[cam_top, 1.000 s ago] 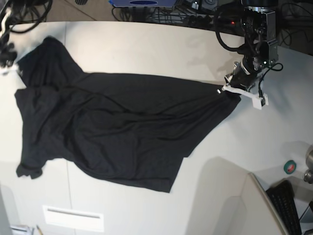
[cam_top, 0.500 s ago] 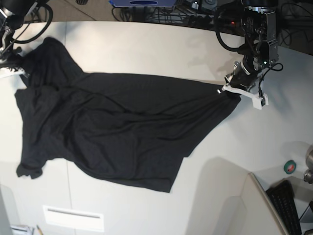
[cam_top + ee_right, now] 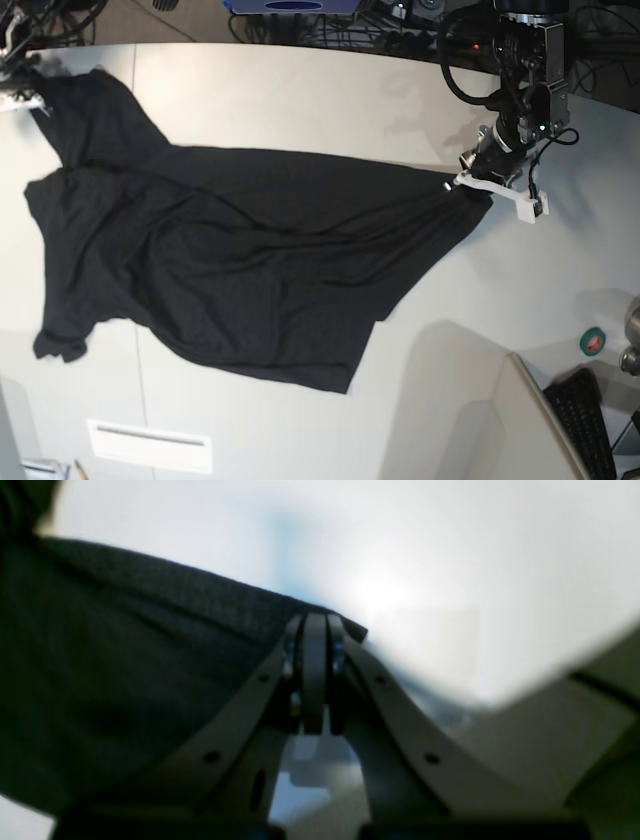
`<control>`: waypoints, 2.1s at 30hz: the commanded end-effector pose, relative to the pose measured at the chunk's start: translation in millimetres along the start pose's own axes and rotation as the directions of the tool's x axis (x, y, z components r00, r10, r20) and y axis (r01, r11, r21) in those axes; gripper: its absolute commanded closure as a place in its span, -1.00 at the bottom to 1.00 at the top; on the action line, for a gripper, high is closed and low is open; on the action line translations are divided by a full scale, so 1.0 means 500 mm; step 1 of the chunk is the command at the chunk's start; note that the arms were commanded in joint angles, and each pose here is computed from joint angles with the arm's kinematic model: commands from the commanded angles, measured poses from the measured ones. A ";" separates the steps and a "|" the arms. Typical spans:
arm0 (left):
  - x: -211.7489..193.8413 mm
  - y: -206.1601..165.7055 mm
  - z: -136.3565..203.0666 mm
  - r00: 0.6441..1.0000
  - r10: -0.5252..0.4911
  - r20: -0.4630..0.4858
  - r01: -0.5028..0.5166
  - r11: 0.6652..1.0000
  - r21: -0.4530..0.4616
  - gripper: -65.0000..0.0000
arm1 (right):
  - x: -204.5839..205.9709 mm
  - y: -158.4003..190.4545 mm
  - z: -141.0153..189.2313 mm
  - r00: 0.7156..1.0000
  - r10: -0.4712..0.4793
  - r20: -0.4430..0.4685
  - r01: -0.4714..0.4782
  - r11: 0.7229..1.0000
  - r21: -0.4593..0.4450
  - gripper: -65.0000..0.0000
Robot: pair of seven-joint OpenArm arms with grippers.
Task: Layout the t-shirt on the table in an organized manner, then fold the t-shirt properly
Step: 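Hold the edge with the left gripper while the right gripper adjusts the collar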
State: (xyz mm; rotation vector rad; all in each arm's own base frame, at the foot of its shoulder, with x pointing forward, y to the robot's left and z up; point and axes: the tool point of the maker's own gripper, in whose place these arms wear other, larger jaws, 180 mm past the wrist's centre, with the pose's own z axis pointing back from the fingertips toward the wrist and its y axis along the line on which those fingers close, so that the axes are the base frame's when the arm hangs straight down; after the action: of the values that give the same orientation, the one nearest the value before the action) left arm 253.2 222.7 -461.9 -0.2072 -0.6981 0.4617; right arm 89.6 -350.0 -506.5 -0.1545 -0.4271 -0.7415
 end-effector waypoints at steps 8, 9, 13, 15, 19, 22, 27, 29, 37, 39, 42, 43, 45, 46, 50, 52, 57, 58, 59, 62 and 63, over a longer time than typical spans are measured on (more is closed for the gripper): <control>0.036 -0.008 0.002 0.999 -0.016 0.048 0.017 1.000 -0.015 1.00 | 0.109 0.010 0.104 0.979 0.071 0.191 -0.068 0.997 -0.023 1.00; 0.036 -0.008 0.002 0.999 -0.016 0.048 0.017 1.000 -0.015 1.00 | 0.123 0.021 0.107 0.975 0.071 0.210 -0.069 0.997 -0.014 1.00; 0.035 -0.008 0.003 0.999 -0.016 0.047 0.017 1.000 -0.014 1.00 | 0.173 0.080 0.094 0.965 0.078 0.250 -0.092 0.995 0.044 1.00; 0.032 -0.006 0.003 0.999 -0.016 0.044 0.016 1.000 -0.013 1.00 | 0.173 0.114 0.076 0.966 0.105 0.235 -0.132 0.986 0.101 1.00; 0.029 -0.005 0.004 0.999 -0.016 0.042 0.016 1.000 -0.011 1.00 | 0.153 0.152 0.069 0.956 0.191 0.224 -0.233 0.955 0.182 0.33; 0.034 0.005 0.006 0.999 -0.027 0.042 0.027 1.000 -0.002 1.00 | 0.116 0.173 0.065 0.946 0.255 0.198 -0.299 0.925 0.237 -0.03; 0.035 0.004 0.006 0.999 -0.027 0.044 0.028 1.000 -0.003 1.00 | 0.033 0.169 0.023 0.950 0.303 0.073 -0.311 0.911 0.271 -0.03; 0.035 0.004 0.006 0.999 -0.027 0.044 0.028 1.000 -0.003 1.00 | -0.001 0.169 0.006 0.950 0.310 0.023 -0.303 0.909 0.287 -0.03; 0.037 0.003 0.007 0.999 -0.028 0.046 0.029 1.000 -0.005 1.00 | 0.002 0.144 -0.006 0.945 0.327 0.002 -0.315 0.909 0.271 0.68; 0.037 0.003 0.007 0.999 -0.028 0.046 0.029 1.000 -0.005 1.00 | 0.009 0.141 -0.005 0.943 0.331 0.009 -0.322 0.909 0.267 1.00; 0.037 0.003 0.007 0.999 -0.028 0.046 0.029 1.000 -0.005 1.00 | 0.016 0.137 -0.003 0.946 0.324 0.015 -0.317 0.912 0.261 1.00; 0.037 0.003 0.007 0.999 -0.028 0.046 0.029 1.000 -0.005 1.00 | 0.016 0.137 -0.003 0.946 0.324 0.015 -0.317 0.912 0.261 1.00; 0.038 0.002 0.007 0.998 -0.029 0.047 0.029 1.000 -0.005 1.00 | 0.022 0.138 0.001 0.944 0.329 0.025 -0.324 0.910 0.258 1.00; 0.038 0.002 0.007 0.999 -0.028 0.047 0.028 1.000 -0.006 1.00 | 0.031 0.143 0.008 0.942 0.333 0.041 -0.332 0.908 0.257 1.00; 0.053 -0.012 0.018 0.997 -0.041 0.073 0.042 0.999 -0.021 1.00 | 0.066 0.141 0.056 0.915 0.383 0.124 -0.402 0.888 0.225 1.00; 0.060 -0.019 0.023 0.995 -0.047 0.085 0.049 0.998 -0.028 1.00 | 0.071 0.143 0.063 0.911 0.391 0.135 -0.412 0.884 0.221 1.00; 0.054 -0.018 0.022 0.996 -0.047 0.078 0.050 0.998 -0.027 1.00 | 0.015 0.136 0.029 0.928 0.372 -0.008 -0.358 0.900 0.247 1.00; 0.054 -0.016 0.023 0.996 -0.047 0.078 0.049 0.998 -0.026 1.00 | 0.007 0.138 0.029 0.929 0.369 -0.017 -0.353 0.901 0.252 0.89; 0.052 -0.016 0.023 0.996 -0.047 0.076 0.049 0.999 -0.025 1.00 | 0.000 0.144 0.029 0.932 0.363 -0.019 -0.346 0.902 0.259 0.57; 0.053 -0.015 0.023 0.996 -0.046 0.077 0.048 0.999 -0.024 1.00 | 0.007 0.153 0.042 0.931 0.365 0.008 -0.355 0.898 0.259 0.02; 0.053 -0.015 0.023 0.996 -0.046 0.077 0.048 0.999 -0.024 1.00 | 0.017 0.154 0.050 0.928 0.372 0.032 -0.367 0.895 0.254 0.02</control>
State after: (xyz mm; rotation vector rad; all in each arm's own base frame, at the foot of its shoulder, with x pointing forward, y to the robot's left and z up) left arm 258.1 225.1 -445.4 -0.2010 -0.7410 0.4294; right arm 131.3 -282.0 -489.4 0.0350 -0.4118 -0.3162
